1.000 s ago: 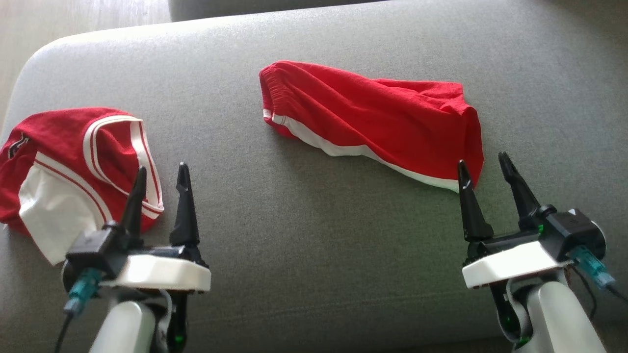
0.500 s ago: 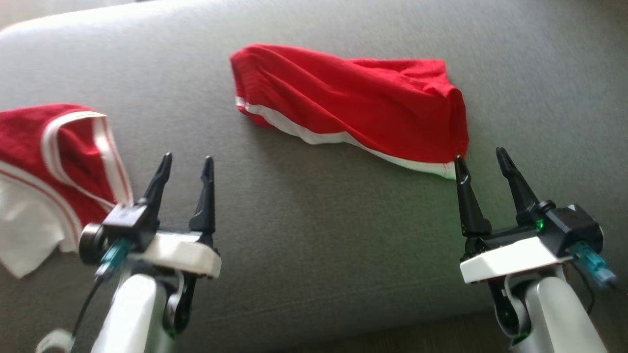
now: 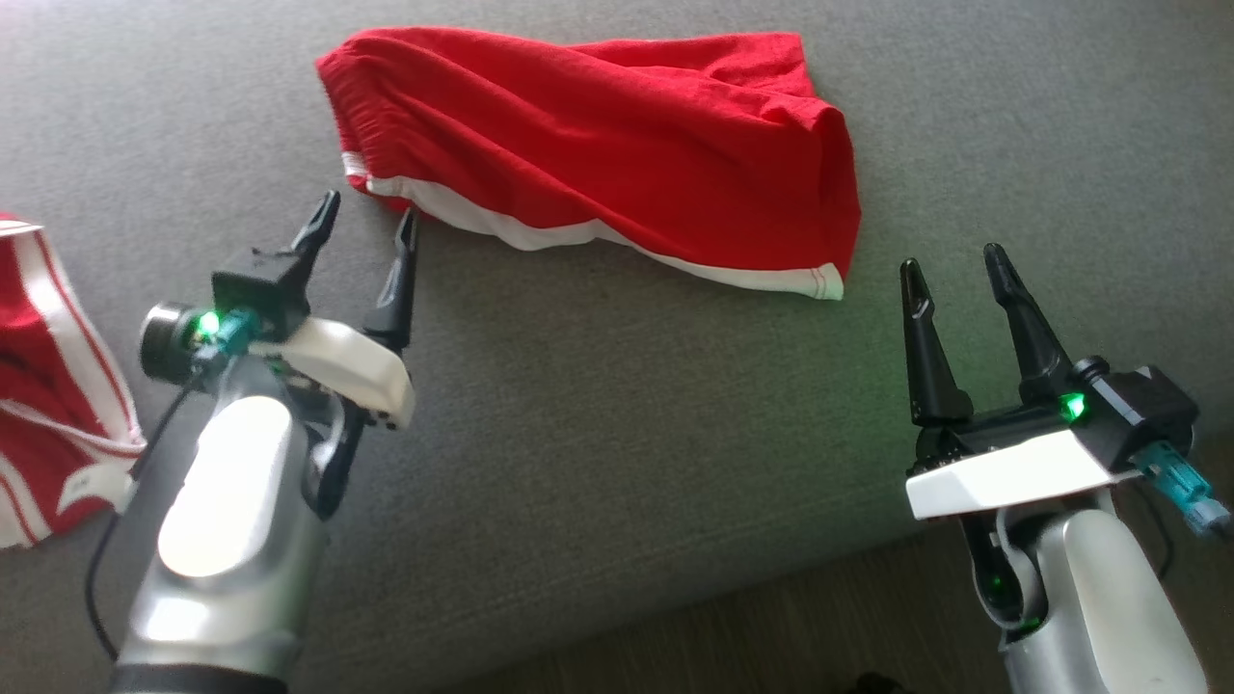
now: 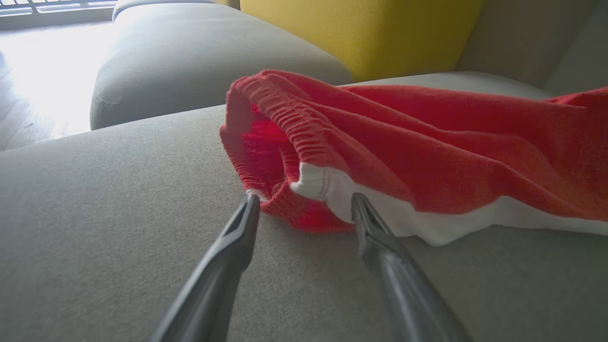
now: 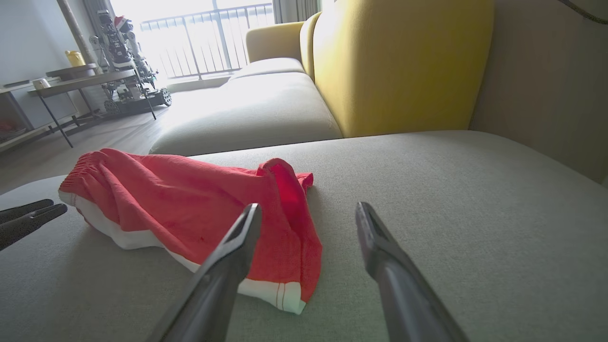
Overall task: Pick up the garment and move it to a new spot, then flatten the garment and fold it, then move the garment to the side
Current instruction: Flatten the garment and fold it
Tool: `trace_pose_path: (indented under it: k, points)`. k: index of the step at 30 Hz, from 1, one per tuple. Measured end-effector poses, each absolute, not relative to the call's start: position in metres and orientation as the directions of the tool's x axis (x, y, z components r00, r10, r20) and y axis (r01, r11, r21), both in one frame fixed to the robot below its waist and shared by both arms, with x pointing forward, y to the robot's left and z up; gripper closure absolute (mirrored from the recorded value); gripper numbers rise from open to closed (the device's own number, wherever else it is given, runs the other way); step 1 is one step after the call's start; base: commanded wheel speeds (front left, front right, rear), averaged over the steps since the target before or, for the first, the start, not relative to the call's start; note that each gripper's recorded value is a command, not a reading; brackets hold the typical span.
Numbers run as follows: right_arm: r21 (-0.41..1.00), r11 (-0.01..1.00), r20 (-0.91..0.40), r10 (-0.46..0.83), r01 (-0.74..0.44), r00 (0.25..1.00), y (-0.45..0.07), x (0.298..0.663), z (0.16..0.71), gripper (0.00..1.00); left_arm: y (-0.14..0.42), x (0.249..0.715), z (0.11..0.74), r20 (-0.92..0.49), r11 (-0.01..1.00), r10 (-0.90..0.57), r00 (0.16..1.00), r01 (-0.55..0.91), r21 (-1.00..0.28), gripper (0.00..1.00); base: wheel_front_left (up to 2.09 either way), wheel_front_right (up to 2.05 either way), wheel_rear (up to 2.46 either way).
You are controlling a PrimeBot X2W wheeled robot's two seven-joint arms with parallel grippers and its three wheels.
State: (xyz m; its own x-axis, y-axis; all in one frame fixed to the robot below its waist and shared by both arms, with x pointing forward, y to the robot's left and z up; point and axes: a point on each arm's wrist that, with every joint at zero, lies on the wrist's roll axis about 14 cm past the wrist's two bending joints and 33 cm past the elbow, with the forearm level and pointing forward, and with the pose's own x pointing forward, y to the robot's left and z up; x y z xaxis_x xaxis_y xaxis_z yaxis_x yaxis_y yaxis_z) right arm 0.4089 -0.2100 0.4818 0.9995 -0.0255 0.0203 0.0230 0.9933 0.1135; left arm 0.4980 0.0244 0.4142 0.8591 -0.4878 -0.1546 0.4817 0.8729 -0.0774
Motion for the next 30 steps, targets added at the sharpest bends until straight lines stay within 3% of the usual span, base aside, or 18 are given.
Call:
trace_pose_path:
  k: [17,18,19,21,22,30]
  points:
    - [0.106,0.993,0.012,-0.059,0.057,0.998,-0.222,0.410,0.480,0.00,0.008,0.513,0.404,-0.176,0.840,-0.541,0.822,0.539,-0.064,0.00,0.00,0.00,0.00]
    - [0.105,0.993,0.014,-0.059,0.057,0.998,-0.222,0.410,0.480,0.00,0.007,0.514,0.405,-0.174,0.838,-0.544,0.821,0.542,-0.066,0.17,0.00,0.00,0.00]
    - [0.106,0.993,0.014,-0.058,0.056,0.998,-0.222,0.411,0.480,0.00,0.008,0.516,0.406,-0.170,0.840,-0.542,0.823,0.538,-0.073,0.51,0.00,0.00,0.00]
    - [0.112,0.992,0.012,-0.059,0.057,0.998,-0.222,0.412,0.480,0.00,0.007,0.515,0.407,-0.170,0.837,-0.546,0.820,0.542,-0.072,0.87,0.00,0.00,0.00]
    - [0.113,0.992,0.009,-0.058,0.057,0.998,-0.222,0.411,0.479,0.00,0.006,0.514,0.407,-0.171,0.833,-0.553,0.816,0.550,-0.066,1.00,0.00,0.00,0.00]
    - [0.119,0.991,0.007,-0.055,0.054,0.998,-0.221,0.411,0.479,0.00,0.005,0.508,0.417,-0.157,0.819,-0.571,0.806,0.573,-0.039,1.00,0.00,0.00,0.00]
